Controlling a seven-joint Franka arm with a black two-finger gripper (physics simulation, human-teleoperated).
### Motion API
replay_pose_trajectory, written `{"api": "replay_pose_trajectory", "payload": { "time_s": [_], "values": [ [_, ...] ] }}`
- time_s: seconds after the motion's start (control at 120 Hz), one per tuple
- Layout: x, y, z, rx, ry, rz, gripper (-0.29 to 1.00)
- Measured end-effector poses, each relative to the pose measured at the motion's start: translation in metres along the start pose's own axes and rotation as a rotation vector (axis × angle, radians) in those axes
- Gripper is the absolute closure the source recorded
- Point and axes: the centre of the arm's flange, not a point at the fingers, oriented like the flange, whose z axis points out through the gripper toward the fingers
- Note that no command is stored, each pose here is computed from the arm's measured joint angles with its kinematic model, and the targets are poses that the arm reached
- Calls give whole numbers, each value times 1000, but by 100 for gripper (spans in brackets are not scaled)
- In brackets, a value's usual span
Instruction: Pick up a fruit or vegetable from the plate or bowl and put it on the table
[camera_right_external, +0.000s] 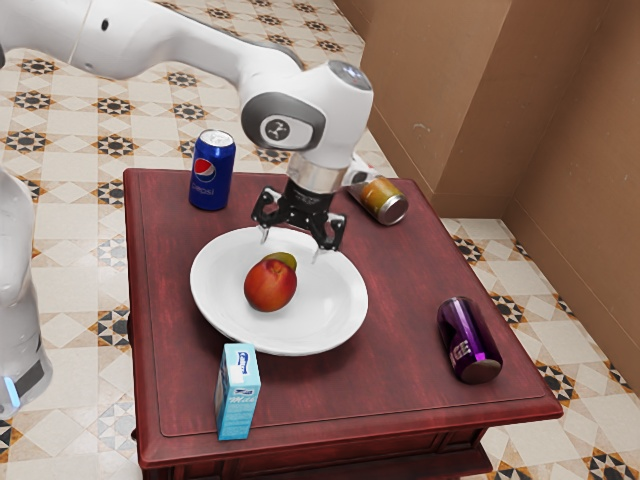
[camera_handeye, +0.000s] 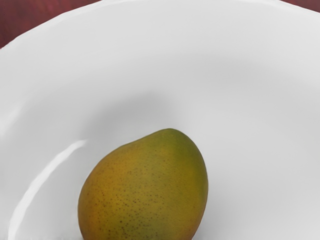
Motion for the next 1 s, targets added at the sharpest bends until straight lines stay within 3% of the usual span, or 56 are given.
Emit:
{"api": "replay_pose_trajectory", "payload": {
  "time_s": [0.4,0.817,1.0],
  "values": [
    [3,0,27,106,-14,-9,0],
    [5,13,51,131,-16,-3,1],
    [6,16,55,129,-14,-4,16]
  ]
}}
